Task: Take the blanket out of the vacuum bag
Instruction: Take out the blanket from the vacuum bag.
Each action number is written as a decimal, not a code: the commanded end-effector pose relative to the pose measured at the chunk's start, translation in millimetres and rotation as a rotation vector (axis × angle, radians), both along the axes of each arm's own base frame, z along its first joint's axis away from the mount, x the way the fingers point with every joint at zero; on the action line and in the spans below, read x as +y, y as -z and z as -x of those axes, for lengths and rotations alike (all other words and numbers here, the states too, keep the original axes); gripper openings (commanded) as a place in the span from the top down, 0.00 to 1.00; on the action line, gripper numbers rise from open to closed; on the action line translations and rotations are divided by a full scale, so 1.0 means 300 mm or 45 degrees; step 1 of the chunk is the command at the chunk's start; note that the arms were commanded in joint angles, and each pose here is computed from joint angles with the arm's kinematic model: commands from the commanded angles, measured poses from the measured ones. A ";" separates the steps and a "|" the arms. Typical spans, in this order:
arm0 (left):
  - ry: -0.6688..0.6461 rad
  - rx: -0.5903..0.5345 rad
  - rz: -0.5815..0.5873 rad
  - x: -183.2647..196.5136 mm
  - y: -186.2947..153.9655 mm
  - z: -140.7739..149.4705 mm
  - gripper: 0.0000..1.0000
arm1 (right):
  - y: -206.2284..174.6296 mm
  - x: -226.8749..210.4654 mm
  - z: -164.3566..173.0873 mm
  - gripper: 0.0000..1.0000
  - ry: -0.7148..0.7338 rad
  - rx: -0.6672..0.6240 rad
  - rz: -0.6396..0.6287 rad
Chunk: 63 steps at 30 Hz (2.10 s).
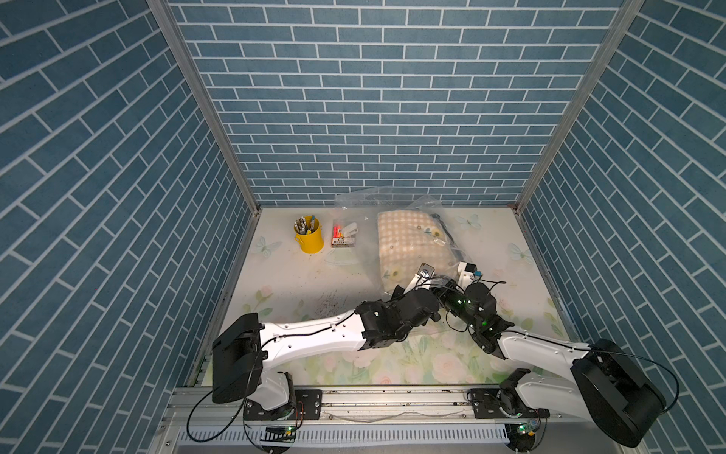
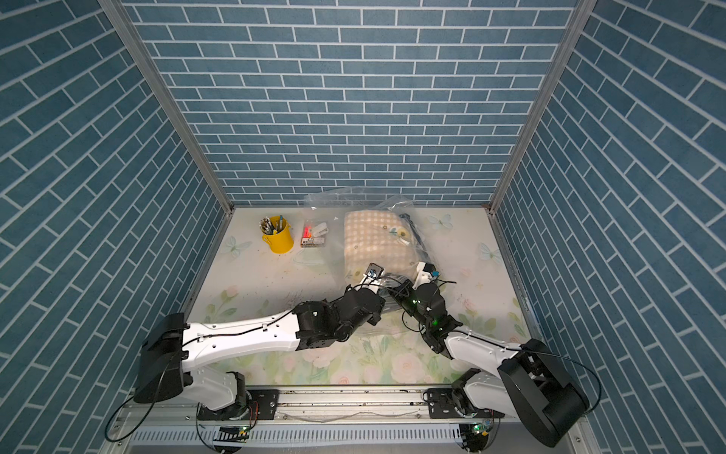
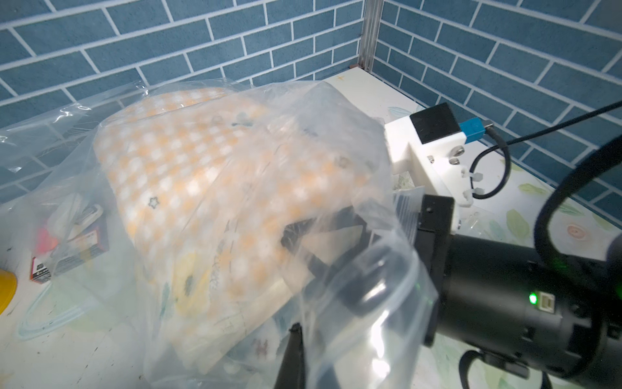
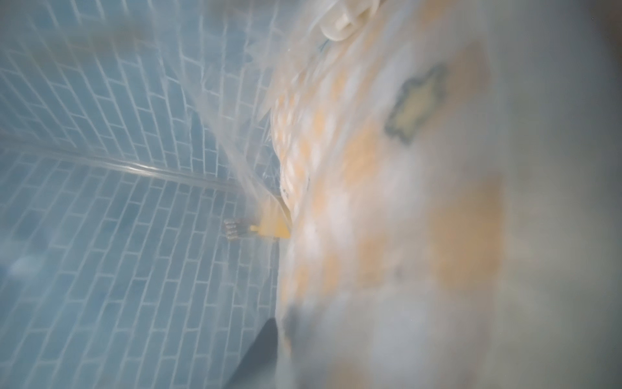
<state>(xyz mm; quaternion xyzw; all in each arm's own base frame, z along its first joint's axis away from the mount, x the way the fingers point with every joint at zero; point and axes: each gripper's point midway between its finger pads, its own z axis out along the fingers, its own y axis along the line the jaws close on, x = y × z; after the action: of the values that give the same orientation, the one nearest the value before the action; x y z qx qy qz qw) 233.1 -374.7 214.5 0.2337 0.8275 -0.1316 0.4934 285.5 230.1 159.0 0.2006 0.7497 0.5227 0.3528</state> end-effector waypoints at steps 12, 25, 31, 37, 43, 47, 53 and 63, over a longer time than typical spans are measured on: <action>-0.024 -0.028 -0.076 0.044 -0.009 0.000 1.00 | -0.120 0.021 0.050 0.50 -0.154 -0.088 0.001; -0.043 -0.046 -0.047 0.047 -0.027 -0.005 0.99 | -0.175 0.028 0.022 0.59 -0.118 -0.119 -0.141; -0.048 -0.055 -0.063 0.055 -0.028 -0.008 1.00 | -0.161 0.016 -0.005 0.71 -0.063 -0.115 -0.076; -0.043 -0.056 -0.034 0.047 -0.030 -0.007 1.00 | -0.061 0.030 0.009 0.52 -0.036 -0.040 -0.072; -0.026 -0.043 -0.031 0.030 -0.019 -0.005 1.00 | -0.077 0.058 0.000 0.51 -0.022 -0.074 -0.154; -0.022 -0.034 -0.022 0.022 -0.007 -0.004 1.00 | -0.091 0.066 -0.010 0.55 0.006 -0.093 -0.165; -0.014 -0.020 -0.015 0.009 0.009 -0.003 1.00 | -0.073 0.103 -0.018 0.55 -0.003 -0.062 -0.155; -0.010 -0.017 0.000 0.009 0.005 0.001 1.00 | -0.053 0.126 -0.038 0.78 0.024 -0.058 -0.165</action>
<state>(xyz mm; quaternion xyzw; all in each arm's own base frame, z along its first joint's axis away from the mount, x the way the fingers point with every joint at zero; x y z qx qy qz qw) 234.9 -370.7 218.1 0.2313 0.8237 -0.1238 0.5026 290.8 264.7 153.3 0.2170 0.7284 0.5520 0.3430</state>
